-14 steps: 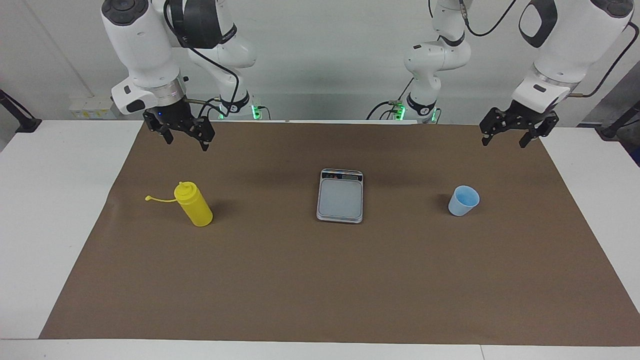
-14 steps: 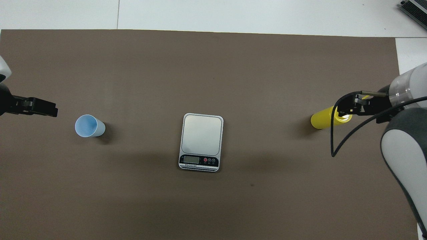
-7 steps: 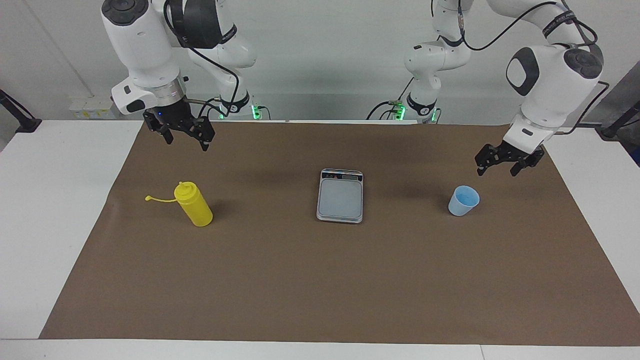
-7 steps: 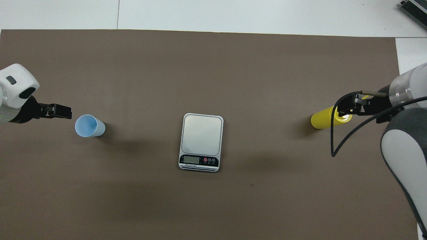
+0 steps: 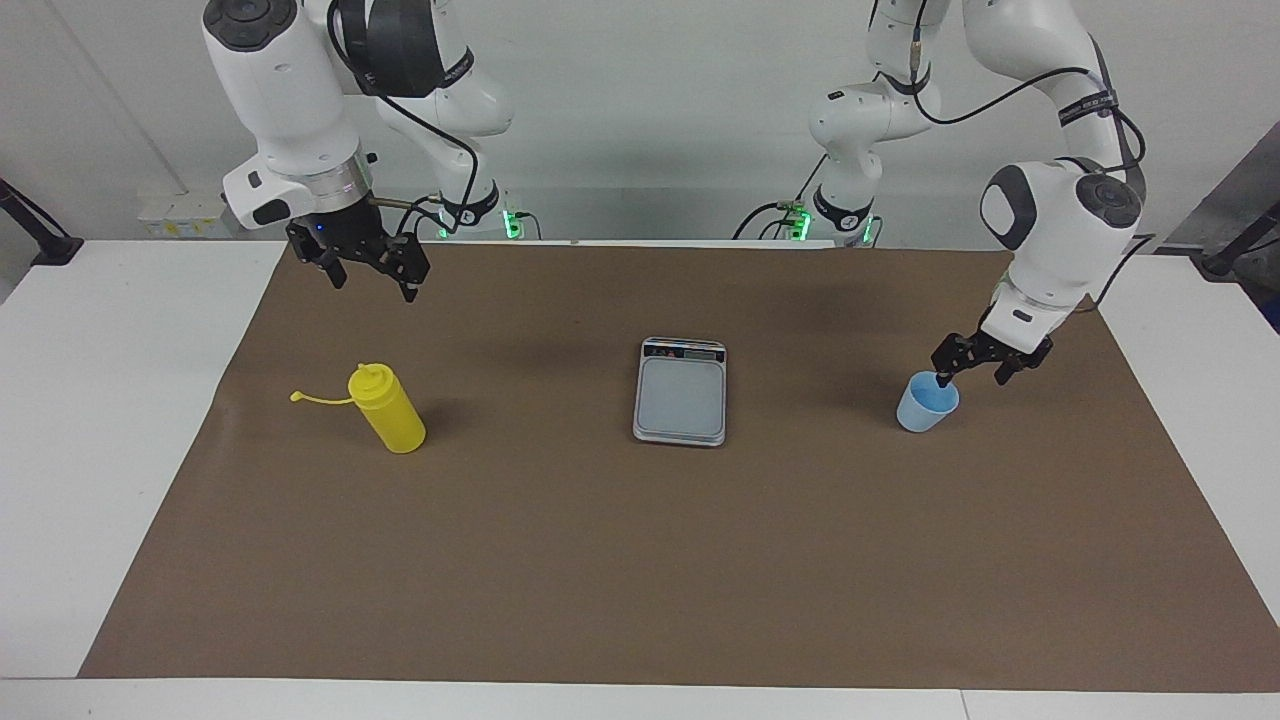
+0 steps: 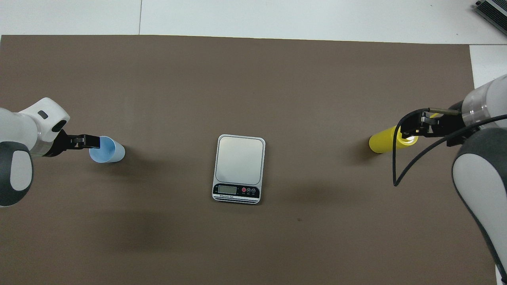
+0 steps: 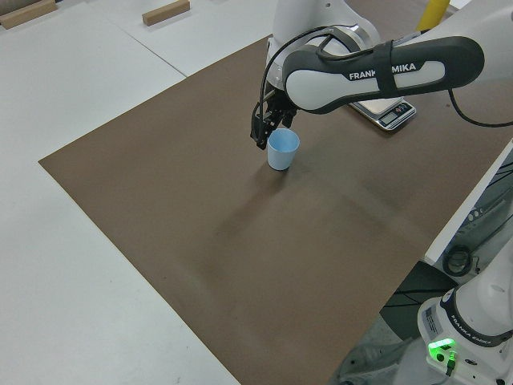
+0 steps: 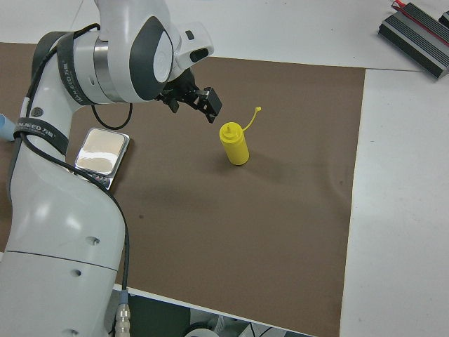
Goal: Pour seasoning into cup on scale with both arms
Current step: 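Reach the left gripper to the light-blue cup and grasp it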
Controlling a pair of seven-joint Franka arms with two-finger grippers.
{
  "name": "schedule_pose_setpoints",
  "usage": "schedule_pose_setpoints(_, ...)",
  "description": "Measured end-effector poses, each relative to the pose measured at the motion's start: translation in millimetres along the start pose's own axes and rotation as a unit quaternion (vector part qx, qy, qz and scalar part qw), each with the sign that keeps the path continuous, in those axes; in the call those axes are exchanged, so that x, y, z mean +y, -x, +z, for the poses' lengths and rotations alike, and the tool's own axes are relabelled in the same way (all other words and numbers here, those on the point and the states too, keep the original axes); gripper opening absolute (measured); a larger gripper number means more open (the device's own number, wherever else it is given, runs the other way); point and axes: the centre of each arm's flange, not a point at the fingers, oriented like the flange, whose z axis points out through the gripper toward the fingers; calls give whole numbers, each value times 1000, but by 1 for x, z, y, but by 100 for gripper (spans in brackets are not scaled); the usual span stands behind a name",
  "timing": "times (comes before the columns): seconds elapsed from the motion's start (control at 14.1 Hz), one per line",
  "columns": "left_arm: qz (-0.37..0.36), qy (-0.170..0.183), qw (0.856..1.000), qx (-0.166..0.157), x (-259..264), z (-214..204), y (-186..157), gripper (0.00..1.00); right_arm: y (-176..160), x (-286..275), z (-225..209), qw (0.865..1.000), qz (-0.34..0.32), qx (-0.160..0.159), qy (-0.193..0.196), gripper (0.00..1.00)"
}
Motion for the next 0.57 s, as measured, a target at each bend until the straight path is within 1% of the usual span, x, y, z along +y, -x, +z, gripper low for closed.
schedule_pose_setpoints(0.14,-4,0,1000,4,0,15,6,100,0,0,0,1000,0,0,0,100)
schedule_pose_setpoints(0.43,-13,1,1000,3,-1,38,16,100,0,0,0,1000,0,0,0,100)
schedule_pose_setpoints(0.5,-15,1,1000,4,-1,44,14,98,0,0,0,1000,0,0,0,100)
schedule_pose_setpoints(0.57,-16,2,1000,5,-1,49,13,89,0,0,0,1000,0,0,0,100)
